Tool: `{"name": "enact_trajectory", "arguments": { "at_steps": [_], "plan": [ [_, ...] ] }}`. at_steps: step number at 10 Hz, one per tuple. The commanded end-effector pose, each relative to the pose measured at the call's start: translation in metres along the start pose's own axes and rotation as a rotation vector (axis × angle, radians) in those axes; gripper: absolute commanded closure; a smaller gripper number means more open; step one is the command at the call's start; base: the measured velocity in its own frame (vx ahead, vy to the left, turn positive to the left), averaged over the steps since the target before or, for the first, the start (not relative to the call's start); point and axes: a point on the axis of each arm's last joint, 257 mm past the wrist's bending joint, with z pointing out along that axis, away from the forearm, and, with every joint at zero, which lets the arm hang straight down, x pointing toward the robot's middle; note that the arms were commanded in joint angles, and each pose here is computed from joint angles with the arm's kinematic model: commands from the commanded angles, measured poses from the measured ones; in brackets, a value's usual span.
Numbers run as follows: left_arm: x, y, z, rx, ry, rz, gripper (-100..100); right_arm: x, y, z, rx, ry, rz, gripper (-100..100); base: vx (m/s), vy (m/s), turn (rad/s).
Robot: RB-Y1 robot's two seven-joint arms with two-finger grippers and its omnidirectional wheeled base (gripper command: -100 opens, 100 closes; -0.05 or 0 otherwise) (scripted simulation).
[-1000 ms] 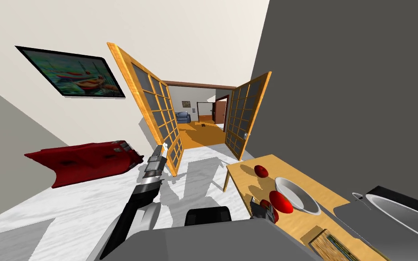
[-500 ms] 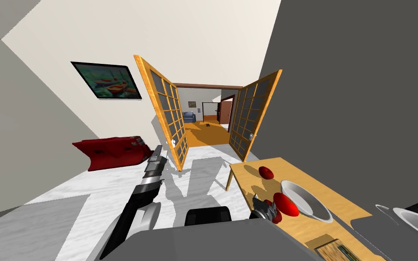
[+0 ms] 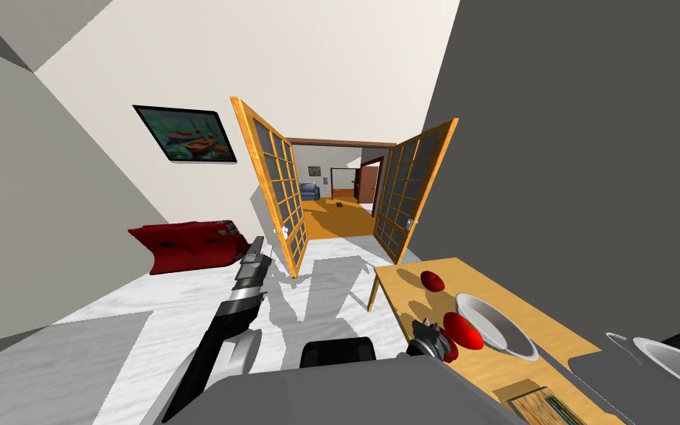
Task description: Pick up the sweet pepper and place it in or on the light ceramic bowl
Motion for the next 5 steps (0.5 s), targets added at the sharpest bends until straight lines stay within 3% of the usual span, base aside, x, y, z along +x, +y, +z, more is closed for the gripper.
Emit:
{"name": "enact_trajectory", "arguments": {
  "at_steps": [1, 2, 3, 4, 5],
  "plan": [
    [0.0, 0.0, 0.0, 0.0, 0.0, 0.0, 0, 0.0, 0.0, 0.0, 0.0, 0.0, 0.0, 100, 0.0, 0.0, 0.0],
    [0.0, 0.0, 0.0, 0.0, 0.0, 0.0, 0, 0.0, 0.0, 0.0, 0.0, 0.0, 0.0, 100, 0.0, 0.0, 0.0],
    [0.0, 0.0, 0.0, 0.0, 0.0, 0.0, 0, 0.0, 0.0, 0.0, 0.0, 0.0, -0.001, 0, 0.0, 0.0, 0.0],
    [0.0, 0.0, 0.0, 0.0, 0.0, 0.0, 0, 0.002, 0.005, -0.012, -0.024, -0.013, -0.003, 100, 0.063, -0.019, -0.205],
    [0.0, 0.0, 0.0, 0.0, 0.0, 0.0, 0, 0.002, 0.007, -0.018, -0.037, -0.023, -0.007, 100, 0.1, -0.015, -0.269]
  ]
}}
